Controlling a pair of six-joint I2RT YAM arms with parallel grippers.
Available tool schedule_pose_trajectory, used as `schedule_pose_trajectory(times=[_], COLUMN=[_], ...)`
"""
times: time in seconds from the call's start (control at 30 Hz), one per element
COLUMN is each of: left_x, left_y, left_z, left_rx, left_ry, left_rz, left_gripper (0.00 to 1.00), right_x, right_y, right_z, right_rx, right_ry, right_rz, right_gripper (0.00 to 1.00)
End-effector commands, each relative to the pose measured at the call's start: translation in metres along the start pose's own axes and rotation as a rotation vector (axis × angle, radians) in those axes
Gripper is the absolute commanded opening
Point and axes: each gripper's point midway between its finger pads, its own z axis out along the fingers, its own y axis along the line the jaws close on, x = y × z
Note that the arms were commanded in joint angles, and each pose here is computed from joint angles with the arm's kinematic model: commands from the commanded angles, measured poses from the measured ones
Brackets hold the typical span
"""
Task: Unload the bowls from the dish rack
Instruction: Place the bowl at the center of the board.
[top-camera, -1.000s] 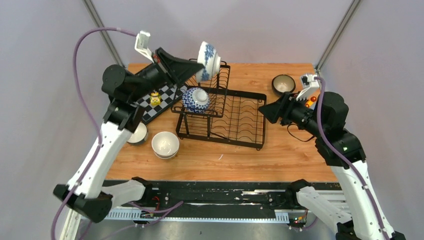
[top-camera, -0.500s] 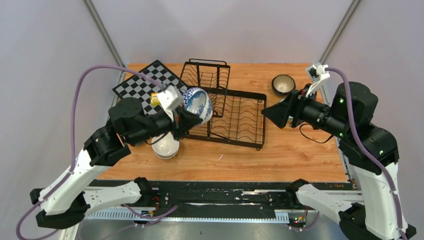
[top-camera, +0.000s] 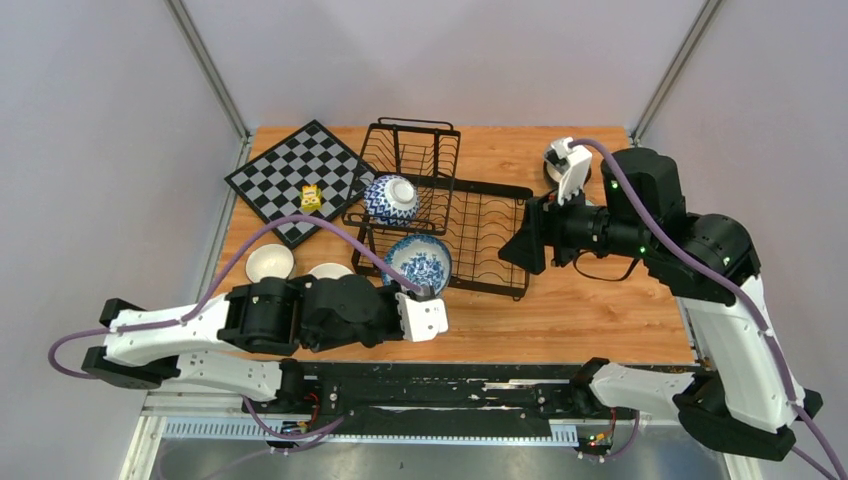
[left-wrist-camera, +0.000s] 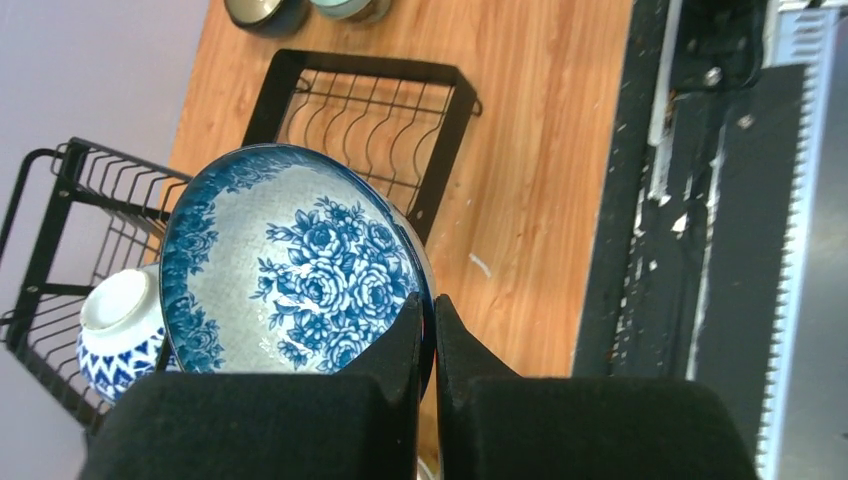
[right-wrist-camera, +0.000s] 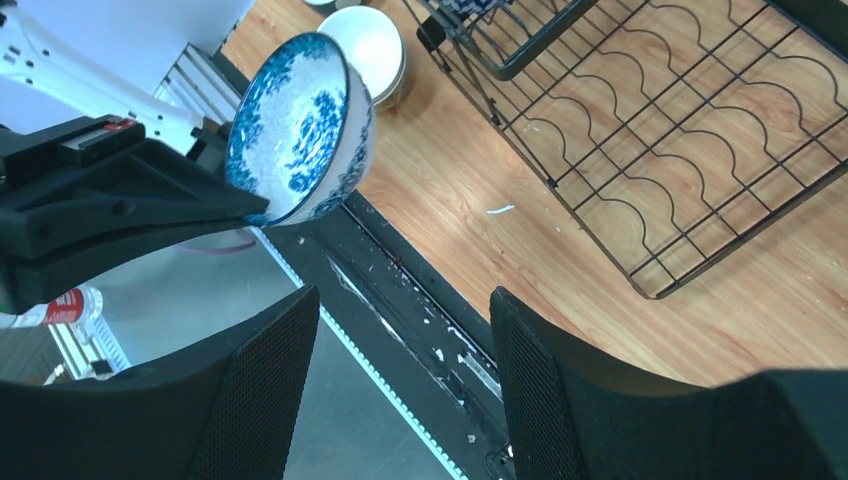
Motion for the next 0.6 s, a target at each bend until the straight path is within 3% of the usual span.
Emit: schedule_pose_trajectory(times=[0.0,0.27,0.57], left_x=[0.007,0.005,0.007], left_y=[0.015,-0.009,-0.03], left_z=[0.0,0.005,0.004], left_rx=[-0.12,-0.045,0.055], left_ry=[0.025,-0.011,-0.031], left_rz=[0.113,0.154,0.204], left_gripper=[0.0,0.0,0.0], right_x=[0.01,0.007,0.008], right_y=[0.003,0.019,0.029], right_z=[0.003,0.047,0.086], right_rx=[0.025,0.12,0.13], right_ry=[0.06,0.11,0.172], right_rz=[-0.055,-0.227,-0.257], right_gripper=[0.67,0.64,0.6])
